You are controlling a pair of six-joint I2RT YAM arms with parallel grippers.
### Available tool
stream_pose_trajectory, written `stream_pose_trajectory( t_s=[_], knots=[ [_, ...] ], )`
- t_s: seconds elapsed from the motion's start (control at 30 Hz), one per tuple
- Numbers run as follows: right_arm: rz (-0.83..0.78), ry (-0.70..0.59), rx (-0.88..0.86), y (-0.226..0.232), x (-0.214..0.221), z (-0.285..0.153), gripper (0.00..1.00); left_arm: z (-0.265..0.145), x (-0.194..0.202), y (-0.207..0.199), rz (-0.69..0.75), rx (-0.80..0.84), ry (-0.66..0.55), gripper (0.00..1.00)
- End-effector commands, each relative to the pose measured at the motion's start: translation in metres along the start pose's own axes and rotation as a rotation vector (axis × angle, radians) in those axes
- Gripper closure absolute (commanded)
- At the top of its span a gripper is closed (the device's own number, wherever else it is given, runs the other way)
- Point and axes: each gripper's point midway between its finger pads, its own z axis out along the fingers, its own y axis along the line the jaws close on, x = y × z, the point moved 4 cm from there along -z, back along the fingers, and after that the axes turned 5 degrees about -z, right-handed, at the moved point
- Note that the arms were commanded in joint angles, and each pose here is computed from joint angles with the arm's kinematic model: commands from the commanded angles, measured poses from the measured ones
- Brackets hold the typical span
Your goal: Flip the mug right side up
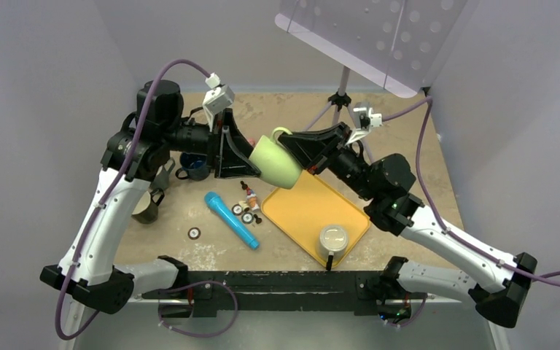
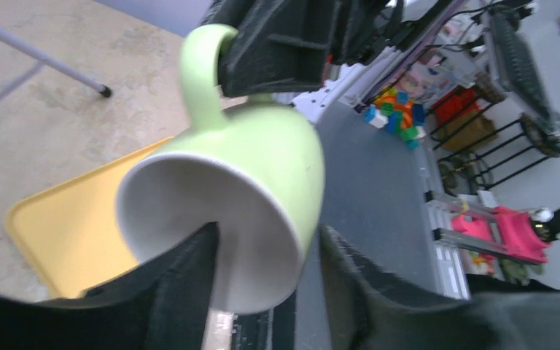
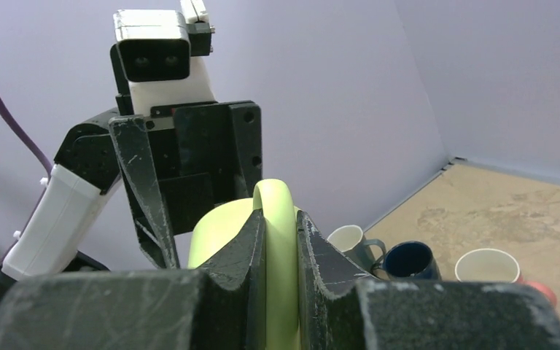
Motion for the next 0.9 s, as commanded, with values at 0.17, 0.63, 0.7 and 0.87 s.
stream_pose_trajectory(
  t_s=[0.17,0.63,0.7,0.87],
  knots=[
    [-0.02,-0.1,-0.015,0.007,-0.022,0.026,1.0,0.001,0.006,-0.031,0.007,0.181,0.024,1.0],
    [-0.21,0.471,0.766,-0.106,0.058,-0.028,0.02,-0.116,0.164,0.116,0.233,-0.887,0.868,1.0],
    [-0.216,0.527,0.808,-0.114,0.07,-0.039,0.02,-0.125,0.18,0.131,0.215,-0.933,0.903,1.0],
    [-0.185,0.598,0.839,-0.121,0.095,-0.053,0.02,-0.148,0.184,0.17,0.012,-0.998,0.825,1.0]
  ],
)
